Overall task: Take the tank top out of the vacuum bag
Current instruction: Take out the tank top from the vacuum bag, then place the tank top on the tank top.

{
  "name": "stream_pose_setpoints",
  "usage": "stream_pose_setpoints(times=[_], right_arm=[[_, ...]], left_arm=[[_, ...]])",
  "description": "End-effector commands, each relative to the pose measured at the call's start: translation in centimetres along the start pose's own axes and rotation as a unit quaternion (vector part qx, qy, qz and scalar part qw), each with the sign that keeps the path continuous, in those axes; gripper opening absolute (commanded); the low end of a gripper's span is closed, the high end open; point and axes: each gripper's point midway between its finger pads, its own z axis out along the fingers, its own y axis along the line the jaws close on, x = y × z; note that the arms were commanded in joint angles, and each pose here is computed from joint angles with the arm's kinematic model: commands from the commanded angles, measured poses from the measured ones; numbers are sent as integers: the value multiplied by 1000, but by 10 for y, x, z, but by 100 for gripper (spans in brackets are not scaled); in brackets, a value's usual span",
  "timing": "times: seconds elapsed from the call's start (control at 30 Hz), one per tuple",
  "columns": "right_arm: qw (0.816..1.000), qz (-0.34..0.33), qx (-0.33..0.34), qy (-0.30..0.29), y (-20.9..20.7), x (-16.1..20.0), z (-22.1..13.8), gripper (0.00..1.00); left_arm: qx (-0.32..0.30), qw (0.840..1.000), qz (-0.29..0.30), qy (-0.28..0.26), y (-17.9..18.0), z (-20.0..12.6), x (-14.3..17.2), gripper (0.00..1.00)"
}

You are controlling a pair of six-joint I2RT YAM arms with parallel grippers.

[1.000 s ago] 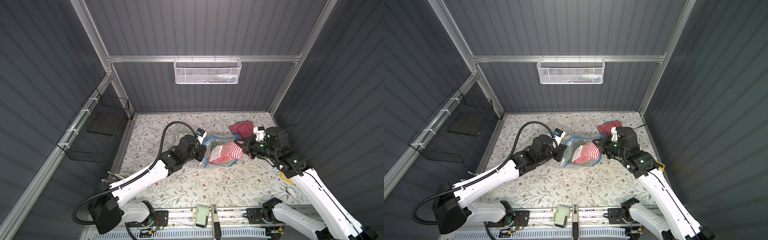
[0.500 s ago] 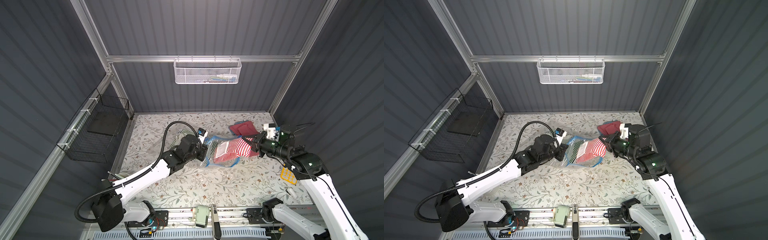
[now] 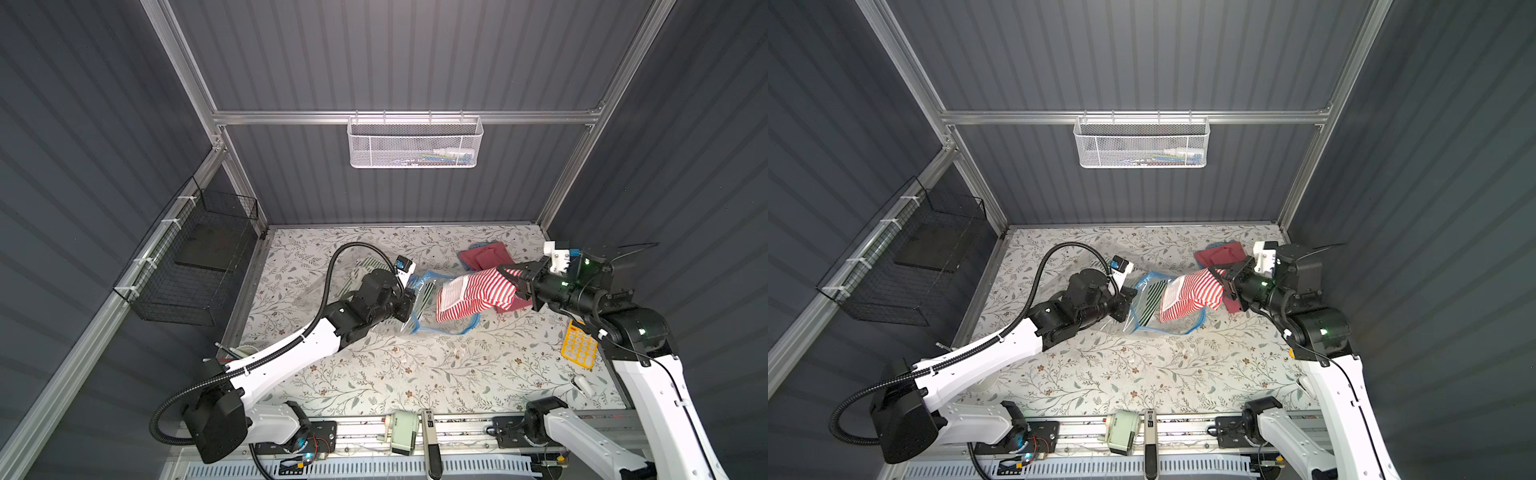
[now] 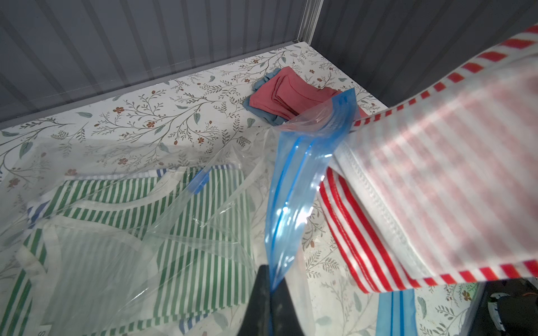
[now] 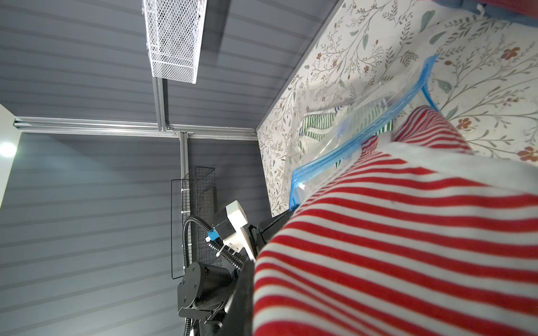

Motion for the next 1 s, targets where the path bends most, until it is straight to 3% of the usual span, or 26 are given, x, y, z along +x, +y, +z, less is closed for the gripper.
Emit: stream_pose_setpoints(times=[0.0,0.57,0.97], right_arm=[[1000,-12,-22,0,13,2,-14,0],[1000,-8,-24,-15,16,-3,-34,0],[999,-7,-30,-39,19,-30,-43,0]], left_arm=[[4,1000,-3,-3,0,2,3,0],[7,1000,-5,-9,-1,1,2,0],[-3,1000,-3,-9,3,-4,4,0]])
